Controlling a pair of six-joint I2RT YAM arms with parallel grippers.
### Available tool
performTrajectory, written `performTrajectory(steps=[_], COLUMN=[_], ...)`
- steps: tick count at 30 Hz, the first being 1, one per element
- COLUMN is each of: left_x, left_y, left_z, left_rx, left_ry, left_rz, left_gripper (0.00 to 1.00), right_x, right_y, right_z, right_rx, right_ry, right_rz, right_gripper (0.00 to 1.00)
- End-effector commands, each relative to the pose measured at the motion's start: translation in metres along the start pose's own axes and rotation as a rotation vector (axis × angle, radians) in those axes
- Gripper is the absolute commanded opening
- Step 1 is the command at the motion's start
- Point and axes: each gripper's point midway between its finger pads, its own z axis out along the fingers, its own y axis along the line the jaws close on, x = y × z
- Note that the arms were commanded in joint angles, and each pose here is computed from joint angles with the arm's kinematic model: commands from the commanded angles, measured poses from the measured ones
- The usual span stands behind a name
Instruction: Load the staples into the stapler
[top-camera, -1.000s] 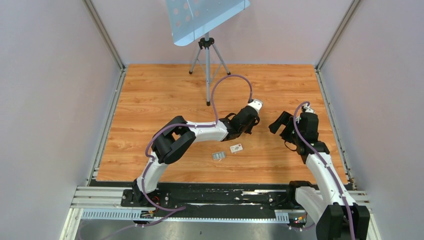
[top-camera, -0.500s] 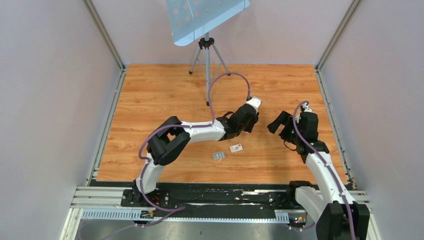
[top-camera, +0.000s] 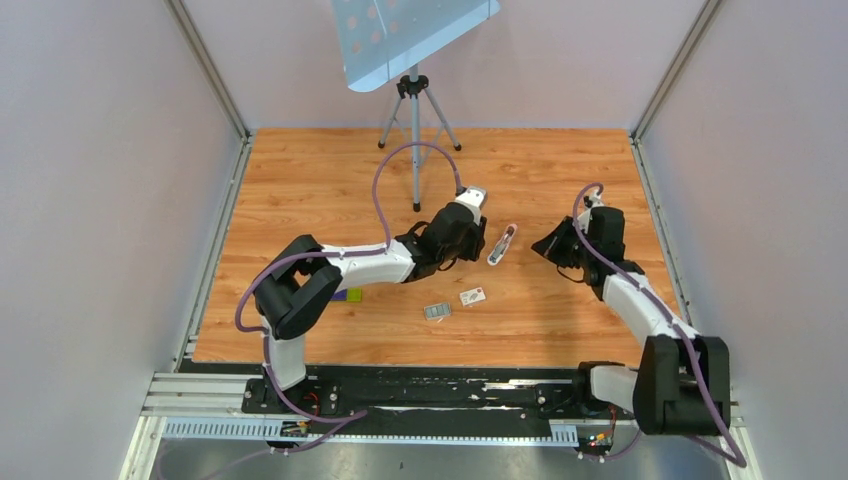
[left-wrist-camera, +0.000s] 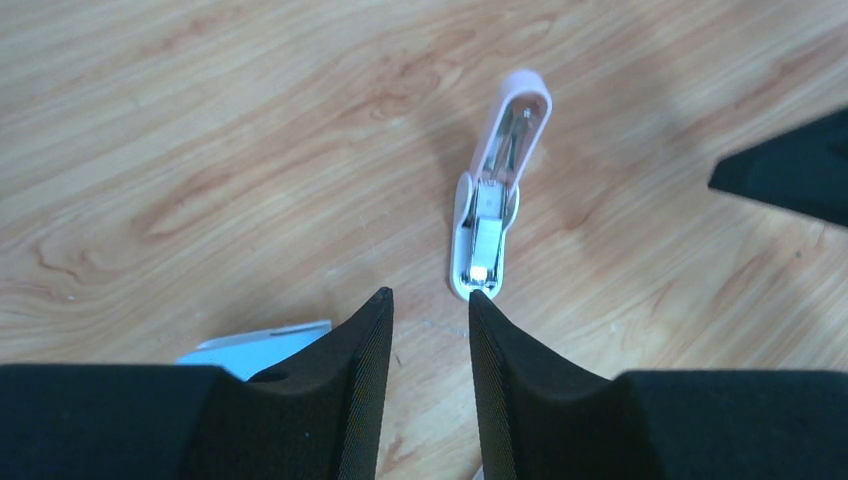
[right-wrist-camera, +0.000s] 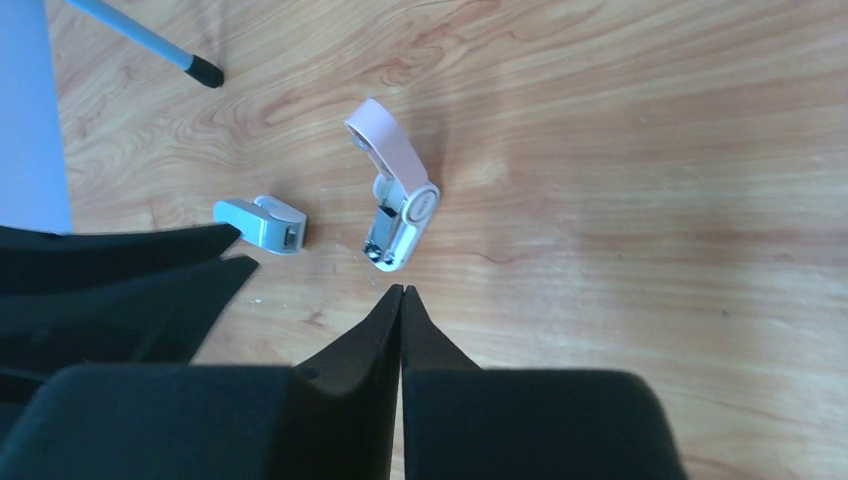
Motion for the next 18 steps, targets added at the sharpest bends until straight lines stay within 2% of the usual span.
performTrajectory(steps=[1,10,18], left_x=[0.011,0.038,0.048], left_y=[-0.013,-0.014,-0.015], left_z=[0.004,0.021,0.028], left_rx=[0.079,0.103,0.119], left_ry=[0.001,0.043,0.054], left_rz=[0.009,0.007,-0.002], left_gripper=[0.35,0.28,0.25], right_x=[-0.011,-0.003,0.015], right_y=[0.032,0.043,0.039], right_z=[0.015,0.047,0.072], right_rx=[-0.108,-0.091,-0.004], right_ry=[0.018,0.112,0.169], right_rz=[-0.064,-0.139,-0.223], right_gripper=[0.02,0.04,0.05])
